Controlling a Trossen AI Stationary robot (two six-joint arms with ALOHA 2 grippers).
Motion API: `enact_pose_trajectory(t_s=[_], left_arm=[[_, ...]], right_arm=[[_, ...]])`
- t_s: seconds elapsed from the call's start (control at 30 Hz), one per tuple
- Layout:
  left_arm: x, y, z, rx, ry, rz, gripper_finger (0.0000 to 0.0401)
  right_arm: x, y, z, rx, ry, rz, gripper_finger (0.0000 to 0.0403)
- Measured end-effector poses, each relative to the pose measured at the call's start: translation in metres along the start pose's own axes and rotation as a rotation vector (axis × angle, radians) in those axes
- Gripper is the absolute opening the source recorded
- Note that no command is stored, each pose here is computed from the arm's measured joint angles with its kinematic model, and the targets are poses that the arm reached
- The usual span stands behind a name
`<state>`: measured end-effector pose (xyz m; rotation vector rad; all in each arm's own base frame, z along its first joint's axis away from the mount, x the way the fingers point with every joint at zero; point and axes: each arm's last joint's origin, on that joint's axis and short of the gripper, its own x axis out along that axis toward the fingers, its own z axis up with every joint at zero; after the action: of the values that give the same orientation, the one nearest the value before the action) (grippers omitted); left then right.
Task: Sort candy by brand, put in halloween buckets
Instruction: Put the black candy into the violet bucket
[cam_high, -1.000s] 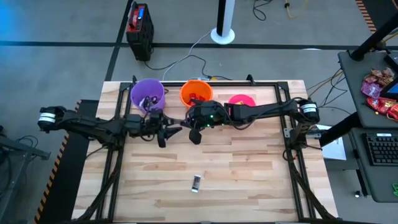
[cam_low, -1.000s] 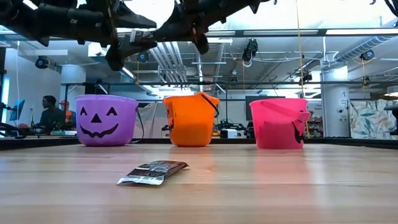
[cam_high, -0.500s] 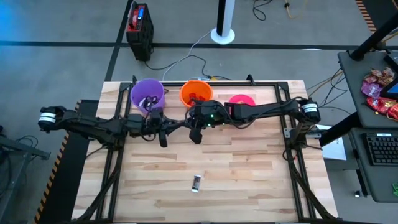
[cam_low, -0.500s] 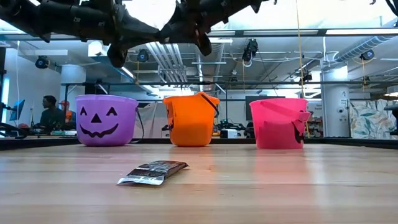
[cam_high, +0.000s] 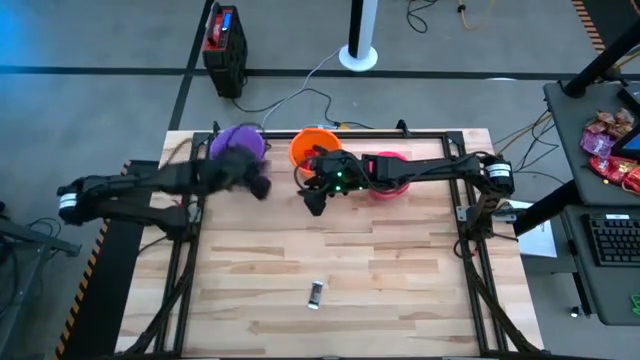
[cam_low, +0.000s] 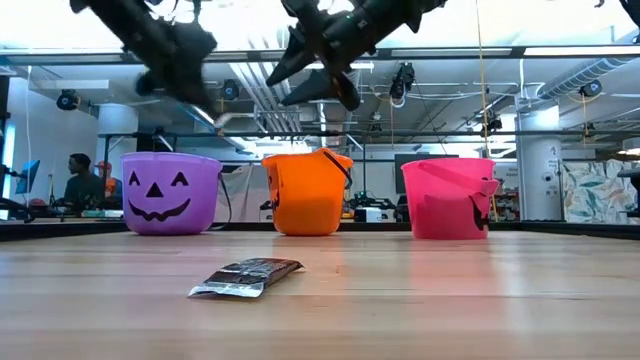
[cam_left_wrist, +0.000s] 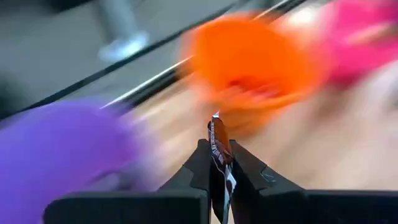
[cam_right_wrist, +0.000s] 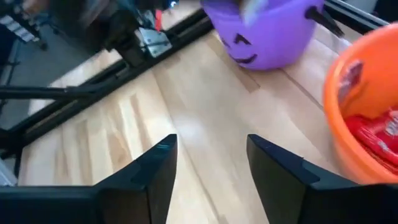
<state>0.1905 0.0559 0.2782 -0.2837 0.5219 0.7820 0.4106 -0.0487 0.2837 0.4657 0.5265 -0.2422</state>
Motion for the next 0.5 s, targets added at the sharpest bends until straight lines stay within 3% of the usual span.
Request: enact_pose_trajectory(t_s=[0.1, 0.2, 0.27, 0.43, 0.5], left_arm=[[-0.013, 0.031, 0.02, 0.04, 0.176, 0.203, 0.0006], [-0.02, 0.059, 0.033, 0.051, 0.317, 0.296, 0.0006], [-0.016, 0.076, 0.038, 0.043, 0.37, 0.291, 0.0006], [0.0, 0.105, 0.042, -0.034, 0.41, 0.159, 0.0021], [0.006, 0.113, 0.042, -0.065, 0.431, 0.172, 0.0037]], right_arm=[[0.0, -0.001, -0.003, 0.0, 0.028, -0.011, 0.0192], [0.0, 0.002, -0.006, -0.004, 0.044, -0.01, 0.0194], [0.0, 0.003, -0.006, -0.006, 0.046, -0.007, 0.0194], [0.0, 0.003, -0.007, -0.005, 0.048, -0.005, 0.0195], [0.0, 0.003, -0.008, -0.001, 0.057, -0.009, 0.0195]])
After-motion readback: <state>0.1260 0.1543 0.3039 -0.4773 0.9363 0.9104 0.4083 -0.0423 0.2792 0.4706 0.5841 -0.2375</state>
